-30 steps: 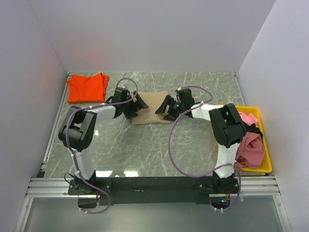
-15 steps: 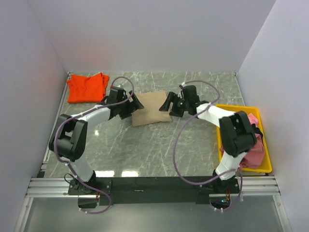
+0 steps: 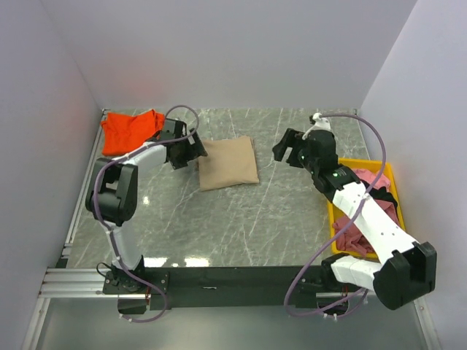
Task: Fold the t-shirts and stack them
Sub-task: Neatly place the folded tshirt to the corner
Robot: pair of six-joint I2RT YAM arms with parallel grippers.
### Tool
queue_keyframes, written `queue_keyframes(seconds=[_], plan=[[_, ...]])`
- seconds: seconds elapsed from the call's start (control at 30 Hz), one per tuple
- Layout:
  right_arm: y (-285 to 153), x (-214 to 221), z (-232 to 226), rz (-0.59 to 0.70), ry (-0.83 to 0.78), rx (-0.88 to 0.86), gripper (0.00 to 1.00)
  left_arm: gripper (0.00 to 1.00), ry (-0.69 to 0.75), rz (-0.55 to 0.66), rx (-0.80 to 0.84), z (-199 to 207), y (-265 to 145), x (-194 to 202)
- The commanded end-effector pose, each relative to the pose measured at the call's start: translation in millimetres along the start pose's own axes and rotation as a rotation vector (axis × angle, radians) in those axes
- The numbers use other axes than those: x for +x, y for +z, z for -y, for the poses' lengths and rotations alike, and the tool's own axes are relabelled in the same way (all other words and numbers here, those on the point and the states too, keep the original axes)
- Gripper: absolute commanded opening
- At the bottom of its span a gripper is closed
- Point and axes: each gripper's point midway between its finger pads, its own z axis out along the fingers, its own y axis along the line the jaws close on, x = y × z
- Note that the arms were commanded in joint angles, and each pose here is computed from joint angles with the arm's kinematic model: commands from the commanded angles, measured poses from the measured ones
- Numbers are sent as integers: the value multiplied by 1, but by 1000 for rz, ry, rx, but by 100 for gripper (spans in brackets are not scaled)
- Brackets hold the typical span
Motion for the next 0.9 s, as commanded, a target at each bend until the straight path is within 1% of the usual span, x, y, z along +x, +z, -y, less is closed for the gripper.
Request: queue_keyframes(seconds=[0.0,0.07,0.1,0.13,0.17,0.27,0.43,0.47,0.5,0.53,0.57,0.6,0.63,0.67,0.7,0.73,0.77,0.8,0.83,0.87], plan=[[-12,7,45,14,-43,196,88,99,53,-42,43,10,5,4],[-14,14,50,0,-39,209,88,99,53,-64,16,2,14,10],[-15,14,50,4,-37,204,88,97,52,-69,6,1,17,10],[-14,14,50,9,-37,195,88,93,49,-100,-14,-5,24,19],[-13,20,53,3,-40,197,88,84,47,-117,-21,-6,27,24],[-11,24,59,-5,-30,211,89,74,62,-143,-32,-6,34,41],[-9,26,61,-16,-24,206,89,66,85,-170,-79,-10,47,55],[-9,26,60,-14,-24,197,89,62,88,-177,-98,-12,48,56],[-10,25,59,-11,-23,193,89,59,98,-153,-115,-11,50,49],[-10,25,59,-7,-23,191,89,57,107,-156,-135,-13,55,51],[-11,25,60,-6,-21,193,89,52,112,-146,-155,-14,57,48],[-11,24,62,-2,-21,198,89,49,128,-142,-158,-8,58,45],[-11,23,62,5,-21,198,89,47,132,-159,-171,-11,63,49],[-11,25,66,7,-19,208,89,42,142,-143,-198,-15,66,44],[-11,22,69,14,-13,217,89,38,156,-139,-204,-12,66,39],[-10,24,71,8,-12,221,89,33,166,-132,-234,-17,69,38],[-9,24,73,7,-3,220,89,20,190,-116,-236,-13,69,30],[-8,25,75,0,1,221,89,11,200,-107,-254,-16,69,26],[-8,26,75,0,2,220,89,1,215,-88,-313,-25,66,20],[-8,26,76,-2,6,220,89,1,233,-65,-342,-28,63,13]])
